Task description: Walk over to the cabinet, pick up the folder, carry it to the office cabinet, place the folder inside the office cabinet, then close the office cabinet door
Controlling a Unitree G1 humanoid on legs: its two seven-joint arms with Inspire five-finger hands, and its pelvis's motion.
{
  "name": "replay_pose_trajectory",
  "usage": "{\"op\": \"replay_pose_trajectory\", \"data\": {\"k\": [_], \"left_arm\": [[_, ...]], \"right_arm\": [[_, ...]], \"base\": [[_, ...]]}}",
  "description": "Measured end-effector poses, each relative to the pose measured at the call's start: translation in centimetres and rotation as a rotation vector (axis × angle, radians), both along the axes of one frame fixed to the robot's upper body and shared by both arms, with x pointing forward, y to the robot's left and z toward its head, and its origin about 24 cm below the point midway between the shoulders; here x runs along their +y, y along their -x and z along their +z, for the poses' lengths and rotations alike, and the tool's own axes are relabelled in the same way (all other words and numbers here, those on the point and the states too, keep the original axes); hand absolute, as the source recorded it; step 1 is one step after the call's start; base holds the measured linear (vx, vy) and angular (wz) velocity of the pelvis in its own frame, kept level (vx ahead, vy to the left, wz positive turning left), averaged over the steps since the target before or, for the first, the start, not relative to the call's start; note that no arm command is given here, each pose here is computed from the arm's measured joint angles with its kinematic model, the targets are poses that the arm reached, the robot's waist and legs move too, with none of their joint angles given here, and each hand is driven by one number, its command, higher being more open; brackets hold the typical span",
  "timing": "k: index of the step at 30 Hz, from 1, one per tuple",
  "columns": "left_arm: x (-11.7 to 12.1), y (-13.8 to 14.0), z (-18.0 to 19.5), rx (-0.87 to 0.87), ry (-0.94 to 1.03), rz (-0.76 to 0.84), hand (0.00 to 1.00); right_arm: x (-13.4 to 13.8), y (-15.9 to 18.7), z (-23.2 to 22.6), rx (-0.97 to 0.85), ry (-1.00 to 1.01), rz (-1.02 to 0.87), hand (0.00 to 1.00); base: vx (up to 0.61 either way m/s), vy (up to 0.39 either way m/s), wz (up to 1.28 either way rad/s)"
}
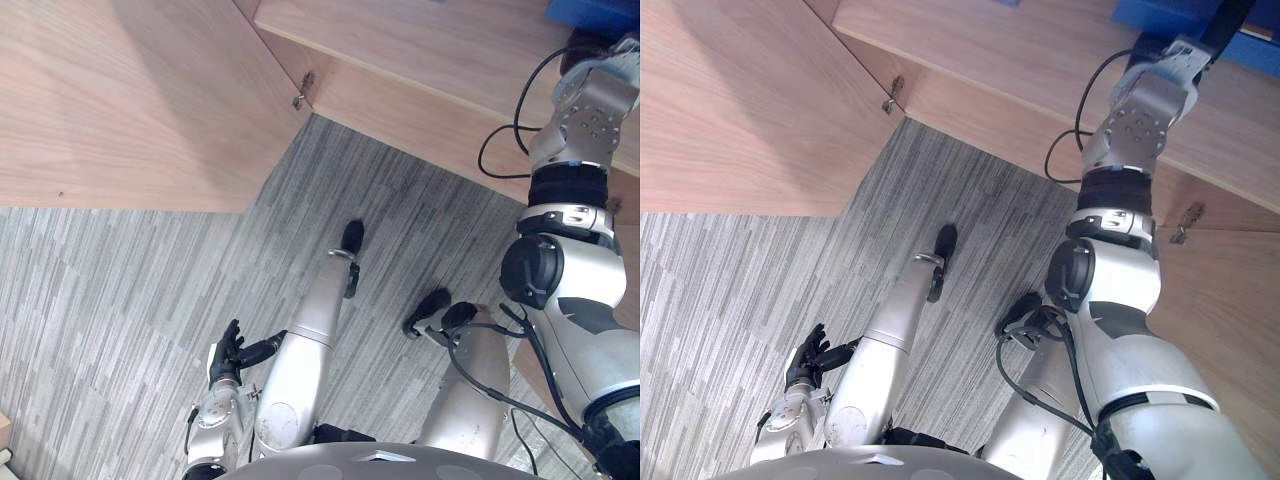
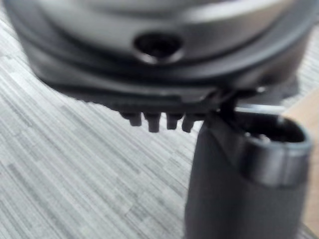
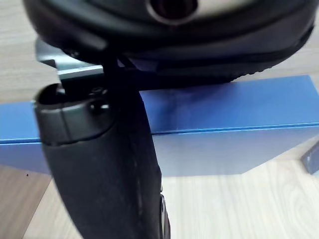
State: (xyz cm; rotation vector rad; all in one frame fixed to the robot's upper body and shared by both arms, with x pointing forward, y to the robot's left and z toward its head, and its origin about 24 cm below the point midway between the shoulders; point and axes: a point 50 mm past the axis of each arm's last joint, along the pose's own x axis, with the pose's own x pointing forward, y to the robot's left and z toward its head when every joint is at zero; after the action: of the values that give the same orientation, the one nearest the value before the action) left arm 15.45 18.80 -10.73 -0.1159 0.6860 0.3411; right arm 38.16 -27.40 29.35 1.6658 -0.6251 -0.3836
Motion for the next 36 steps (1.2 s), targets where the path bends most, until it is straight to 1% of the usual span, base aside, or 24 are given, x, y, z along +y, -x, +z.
{"op": "replay_pose_trajectory", "data": {"k": [3, 9, 11, 14, 16, 19, 21, 22, 24, 27, 30, 33, 36], "left_arm": [[0.0, 0.2, -0.2, 0.015, -0.001, 0.005, 1.0], [0.5, 0.7, -0.5, 0.028, -0.019, 0.007, 1.0], [0.8, 0.9, -0.7, 0.04, -0.026, 0.005, 1.0], [1.1, 1.3, -0.9, 0.053, -0.032, 0.005, 1.0], [1.3, 1.7, -1.0, 0.056, -0.035, 0.005, 1.0], [1.6, 2.4, -1.1, 0.067, -0.036, 0.005, 1.0], [1.8, 3.1, -1.3, 0.08, -0.032, -0.004, 1.0], [1.9, 3.3, -1.4, 0.085, -0.032, -0.005, 1.0], [2.0, 3.9, -1.6, 0.103, -0.031, -0.004, 1.0], [2.2, 4.9, -2.1, 0.141, -0.033, -0.008, 1.0], [2.4, 6.3, -2.5, 0.183, -0.032, -0.008, 1.0], [2.5, 7.1, -2.8, 0.212, -0.021, -0.018, 1.0], [2.5, 7.2, -2.9, 0.216, -0.018, -0.024, 1.0]], "right_arm": [[0.0, -0.2, -1.9, 0.079, 0.037, -0.002, 1.0], [1.1, -1.2, -5.0, 0.265, 0.27, 0.045, 1.0], [2.0, -1.8, -6.0, 0.337, 0.35, 0.085, 1.0], [2.6, -2.1, -7.1, 0.386, 0.425, 0.122, 1.0], [2.8, -2.4, -7.7, 0.43, 0.508, 0.142, 1.0], [2.6, -2.6, -8.3, 0.52, 0.708, 0.159, 1.0], [2.2, -2.7, -8.9, 0.646, 0.99, 0.163, 1.0], [2.2, -2.7, -9.1, 0.678, 1.062, 0.164, 1.0], [1.6, -2.6, -9.5, 0.781, 1.28, 0.155, 1.0], [1.2, -2.6, -10.2, 0.874, 1.457, 0.157, 1.0], [1.1, -2.6, -11.0, 0.931, 1.58, 0.184, 1.0], [0.8, -2.5, -11.4, 0.955, 1.665, 0.2, 1.0], [0.2, -2.2, -11.5, 0.948, 1.699, 0.223, 1.0]], "base": [[0.06, 0.036, -0.03], [0.08, 0.041, -0.07], [0.06, 0.003, -0.04], [0.05, -0.012, -0.05], [0.06, -0.015, -0.03], [0.06, -0.014, 0.0], [0.05, -0.009, 0.0], [0.04, -0.01, 0.02], [0.04, -0.022, 0.08], [0.02, -0.037, 0.12], [0.01, -0.03, 0.06], [0.0, 0.0, 0.0], [0.0, -0.001, -0.01]]}}
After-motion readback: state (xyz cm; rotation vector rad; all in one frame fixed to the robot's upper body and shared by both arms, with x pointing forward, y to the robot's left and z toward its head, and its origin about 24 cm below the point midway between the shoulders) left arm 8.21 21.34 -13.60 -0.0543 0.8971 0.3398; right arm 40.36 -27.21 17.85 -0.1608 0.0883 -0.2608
